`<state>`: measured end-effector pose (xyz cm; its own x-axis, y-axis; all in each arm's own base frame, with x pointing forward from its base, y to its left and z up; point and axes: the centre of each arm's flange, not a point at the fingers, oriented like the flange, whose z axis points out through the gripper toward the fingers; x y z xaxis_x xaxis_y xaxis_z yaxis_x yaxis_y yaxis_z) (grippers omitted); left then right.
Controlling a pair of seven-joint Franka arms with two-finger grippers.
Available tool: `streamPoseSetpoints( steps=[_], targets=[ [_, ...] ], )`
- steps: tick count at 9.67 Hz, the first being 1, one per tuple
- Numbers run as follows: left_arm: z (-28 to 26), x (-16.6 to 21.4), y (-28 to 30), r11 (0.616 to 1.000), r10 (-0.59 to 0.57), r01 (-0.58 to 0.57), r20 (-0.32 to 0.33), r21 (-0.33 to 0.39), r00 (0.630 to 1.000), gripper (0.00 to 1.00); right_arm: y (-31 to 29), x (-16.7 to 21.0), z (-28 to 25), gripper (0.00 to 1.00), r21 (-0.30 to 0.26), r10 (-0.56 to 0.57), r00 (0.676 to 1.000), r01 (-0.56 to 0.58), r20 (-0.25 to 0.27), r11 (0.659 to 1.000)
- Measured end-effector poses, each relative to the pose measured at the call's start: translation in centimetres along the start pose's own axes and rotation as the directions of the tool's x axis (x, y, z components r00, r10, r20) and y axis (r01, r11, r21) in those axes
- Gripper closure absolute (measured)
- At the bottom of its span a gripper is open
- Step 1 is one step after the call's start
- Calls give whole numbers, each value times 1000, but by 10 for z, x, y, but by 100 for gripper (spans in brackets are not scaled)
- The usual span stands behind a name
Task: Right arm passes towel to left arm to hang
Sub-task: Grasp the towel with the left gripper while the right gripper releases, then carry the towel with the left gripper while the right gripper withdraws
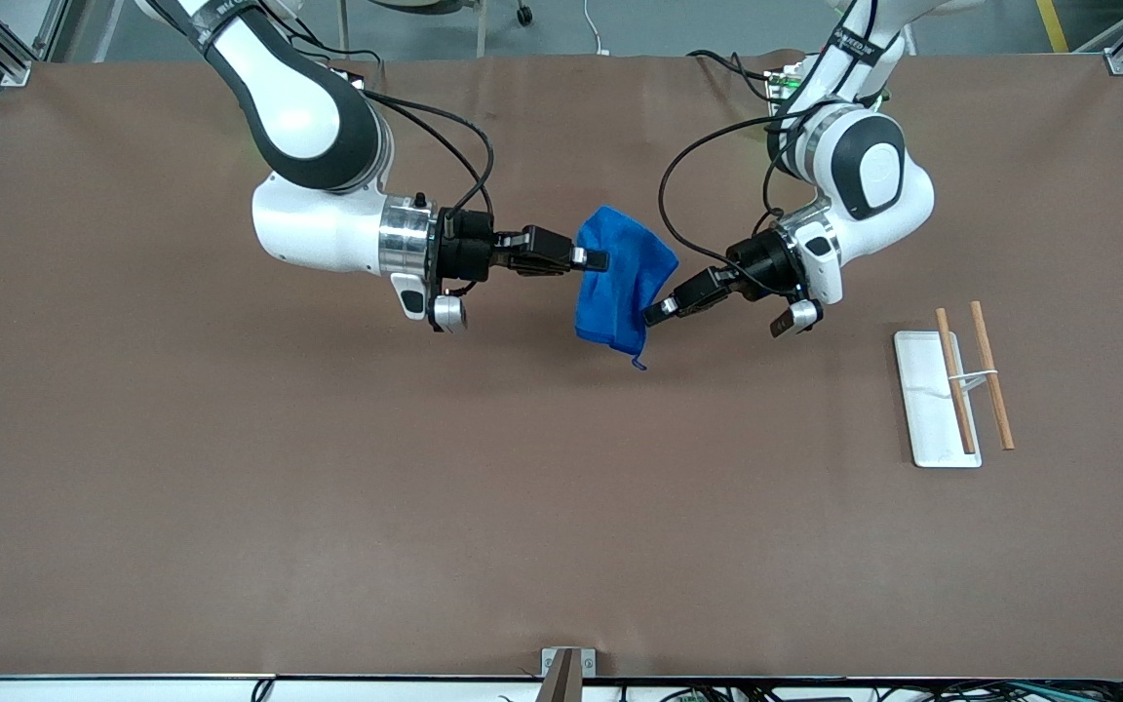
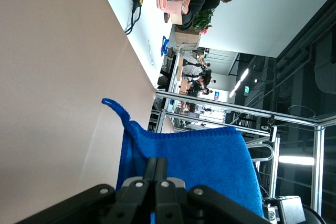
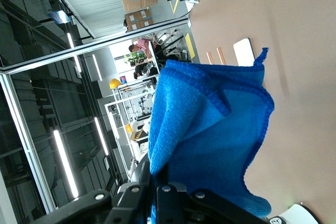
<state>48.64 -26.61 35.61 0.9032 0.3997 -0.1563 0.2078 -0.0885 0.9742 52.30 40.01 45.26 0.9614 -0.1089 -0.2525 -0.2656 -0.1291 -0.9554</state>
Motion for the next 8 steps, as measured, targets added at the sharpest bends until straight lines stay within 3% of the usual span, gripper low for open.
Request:
streamPoseSetpoints(
  steps=[1, 3, 6, 8],
  targets=[
    [0, 0, 0, 1000, 2, -2, -1, 4, 1000, 99, 0, 0, 0, 82, -1, -2, 1000, 2, -3, 1000],
    [-2, 1, -1, 1000, 13, -13, -4, 22, 1000, 99, 0, 10, -10, 48, -25, -35, 999, 35, -26, 999],
    [-10, 12, 2, 994, 78, -79, 15, 73, 997, 99, 11, 51, -61, 3, -200, -191, 980, 177, -50, 964],
    [-44, 44, 19, 974, 157, -158, 20, 161, 987, 99, 27, 84, -106, 0, -359, -293, 955, 255, -53, 898]
  ],
)
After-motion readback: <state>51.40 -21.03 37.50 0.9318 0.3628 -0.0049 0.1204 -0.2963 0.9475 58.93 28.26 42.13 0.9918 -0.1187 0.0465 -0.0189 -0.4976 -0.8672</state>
